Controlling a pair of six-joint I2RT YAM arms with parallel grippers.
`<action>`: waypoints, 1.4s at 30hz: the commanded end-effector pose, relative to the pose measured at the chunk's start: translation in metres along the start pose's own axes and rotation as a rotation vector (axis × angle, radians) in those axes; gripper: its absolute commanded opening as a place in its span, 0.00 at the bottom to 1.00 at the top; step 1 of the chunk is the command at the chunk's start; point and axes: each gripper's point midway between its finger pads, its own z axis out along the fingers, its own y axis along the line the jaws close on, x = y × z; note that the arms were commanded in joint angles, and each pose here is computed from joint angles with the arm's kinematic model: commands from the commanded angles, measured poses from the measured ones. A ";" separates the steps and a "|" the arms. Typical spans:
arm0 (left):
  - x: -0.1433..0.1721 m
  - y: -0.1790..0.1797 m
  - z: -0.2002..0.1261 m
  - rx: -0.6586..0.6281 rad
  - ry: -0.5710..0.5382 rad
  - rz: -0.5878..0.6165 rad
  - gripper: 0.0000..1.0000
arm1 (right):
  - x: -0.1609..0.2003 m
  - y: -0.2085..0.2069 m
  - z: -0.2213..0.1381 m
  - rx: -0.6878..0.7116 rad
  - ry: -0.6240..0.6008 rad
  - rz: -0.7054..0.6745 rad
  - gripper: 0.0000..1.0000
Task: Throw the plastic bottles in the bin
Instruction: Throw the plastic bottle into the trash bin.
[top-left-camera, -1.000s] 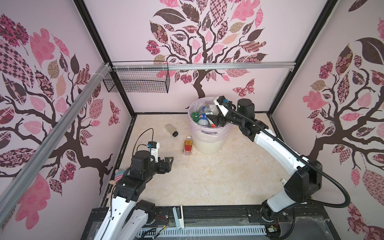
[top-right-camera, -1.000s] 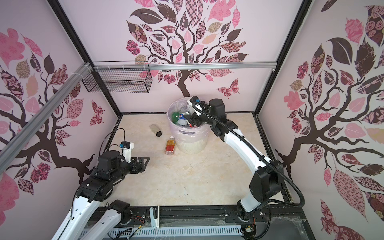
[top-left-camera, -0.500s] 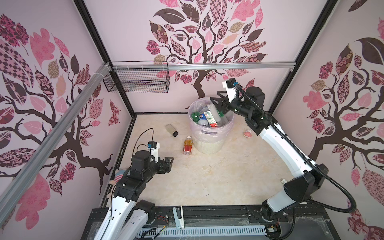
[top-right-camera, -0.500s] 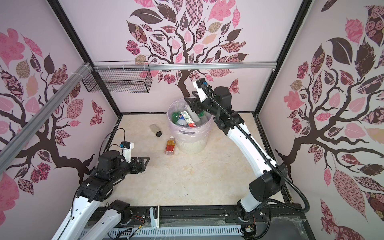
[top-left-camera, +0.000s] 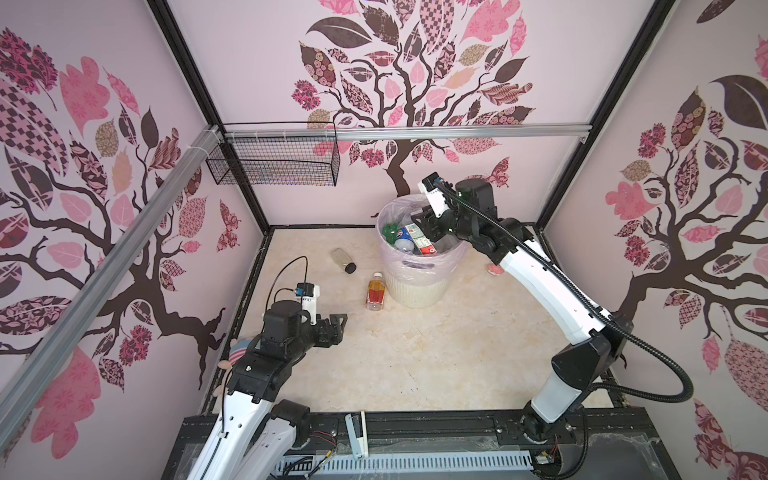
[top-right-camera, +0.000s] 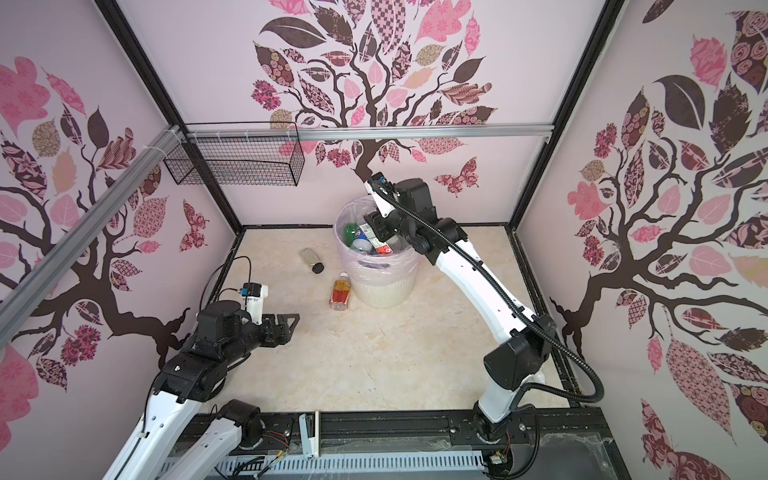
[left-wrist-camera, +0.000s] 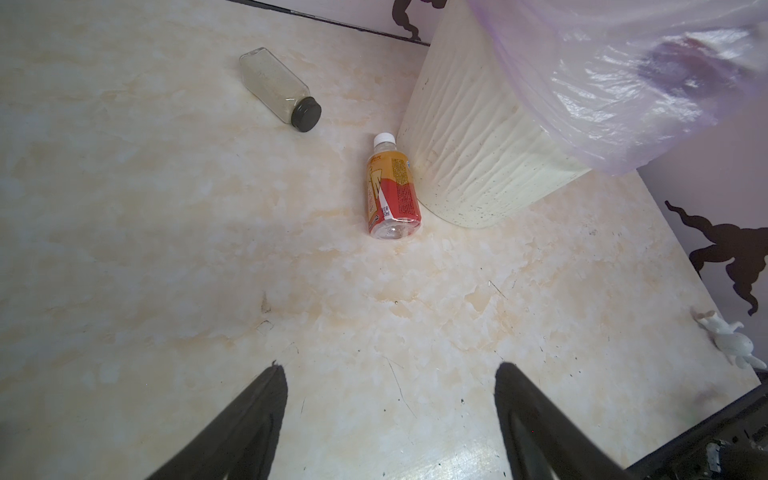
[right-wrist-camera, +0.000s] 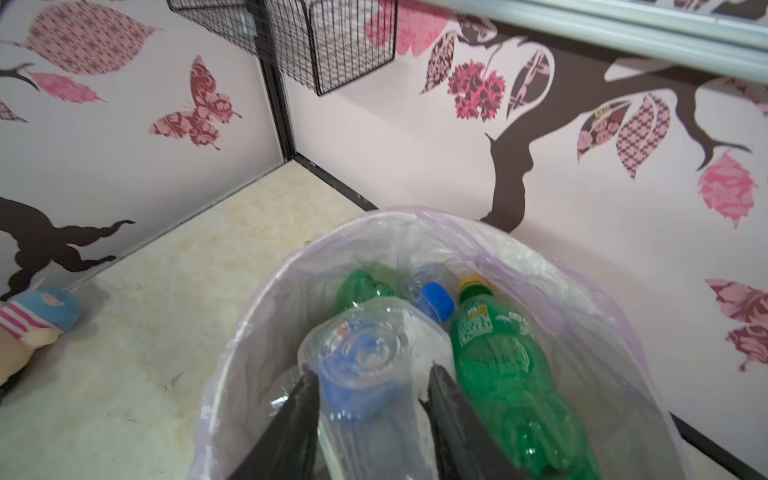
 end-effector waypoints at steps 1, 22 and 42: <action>0.002 0.004 0.003 -0.015 -0.002 0.003 0.82 | 0.014 -0.011 0.004 0.058 0.069 -0.002 0.43; 0.002 0.004 0.004 -0.013 -0.002 0.001 0.82 | 0.050 -0.032 0.043 0.158 0.172 0.006 0.43; 0.003 -0.002 0.010 0.017 0.025 0.003 0.85 | -0.030 -0.012 -0.053 0.030 -0.115 0.117 0.62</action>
